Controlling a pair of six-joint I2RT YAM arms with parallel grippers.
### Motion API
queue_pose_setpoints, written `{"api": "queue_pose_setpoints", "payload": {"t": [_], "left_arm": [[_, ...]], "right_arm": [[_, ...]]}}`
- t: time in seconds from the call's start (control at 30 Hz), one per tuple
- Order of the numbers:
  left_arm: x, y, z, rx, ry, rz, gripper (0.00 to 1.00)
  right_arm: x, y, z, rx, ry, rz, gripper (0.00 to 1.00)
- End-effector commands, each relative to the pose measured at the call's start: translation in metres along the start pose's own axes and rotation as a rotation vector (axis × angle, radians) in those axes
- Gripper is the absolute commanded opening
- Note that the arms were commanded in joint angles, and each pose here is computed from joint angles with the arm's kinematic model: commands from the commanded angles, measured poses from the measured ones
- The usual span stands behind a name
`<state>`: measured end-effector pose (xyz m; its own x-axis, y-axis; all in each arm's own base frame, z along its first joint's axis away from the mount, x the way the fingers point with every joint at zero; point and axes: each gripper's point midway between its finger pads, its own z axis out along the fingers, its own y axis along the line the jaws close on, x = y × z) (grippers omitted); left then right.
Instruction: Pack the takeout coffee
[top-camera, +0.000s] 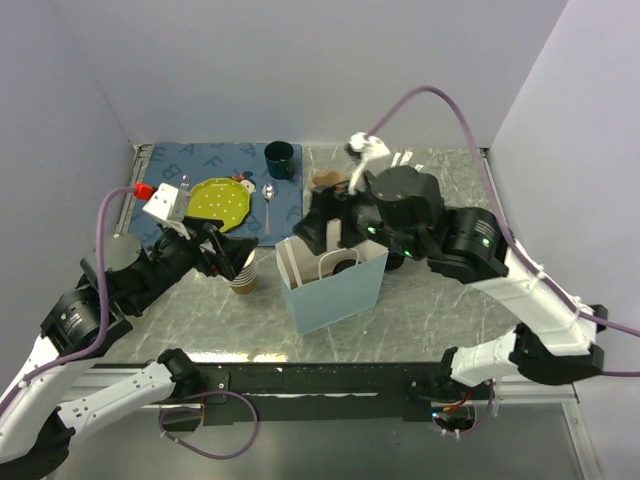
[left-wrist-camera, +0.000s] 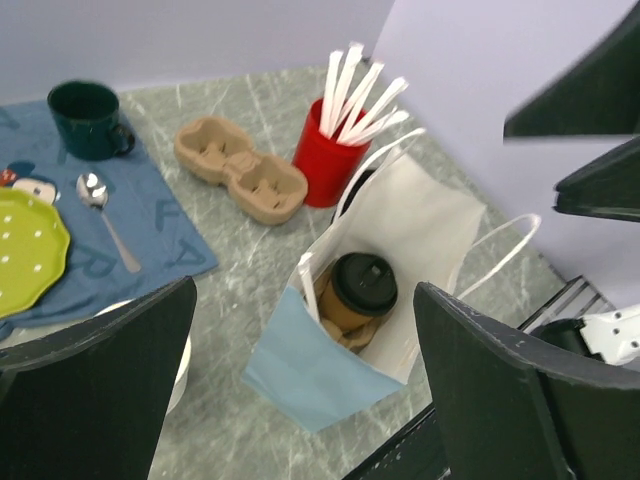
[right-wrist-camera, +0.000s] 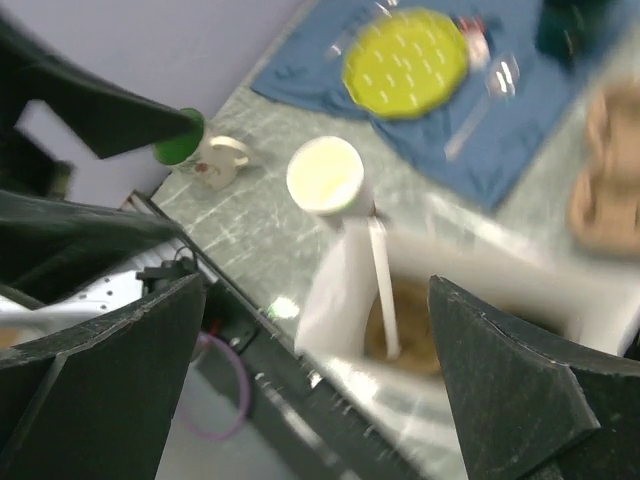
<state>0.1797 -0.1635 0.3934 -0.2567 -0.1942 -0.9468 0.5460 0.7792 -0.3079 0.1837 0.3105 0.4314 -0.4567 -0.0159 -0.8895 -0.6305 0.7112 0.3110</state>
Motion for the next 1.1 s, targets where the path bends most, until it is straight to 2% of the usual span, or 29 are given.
{"api": "queue_pose_setpoints", "payload": {"t": [0.0,0.13,0.5,1.07], "left_arm": [[-0.028,-0.017,-0.009,0.090,-0.118,-0.012,0.97],[-0.032,-0.022,-0.013,0.126,-0.151,-0.048,0.97],[-0.035,-0.029,-0.006,0.138,-0.181,-0.292,0.97],[-0.046,-0.037,-0.013,0.177,-0.202,-0.255,0.97]], "right_arm": [[0.006,-0.040,-0.043,0.197,-0.060,0.327,1.00],[0.021,-0.060,-0.068,0.260,-0.061,0.404,1.00],[0.019,-0.074,-0.095,0.235,-0.119,0.327,1.00],[0.036,-0.067,-0.088,0.152,-0.105,0.274,1.00]]}}
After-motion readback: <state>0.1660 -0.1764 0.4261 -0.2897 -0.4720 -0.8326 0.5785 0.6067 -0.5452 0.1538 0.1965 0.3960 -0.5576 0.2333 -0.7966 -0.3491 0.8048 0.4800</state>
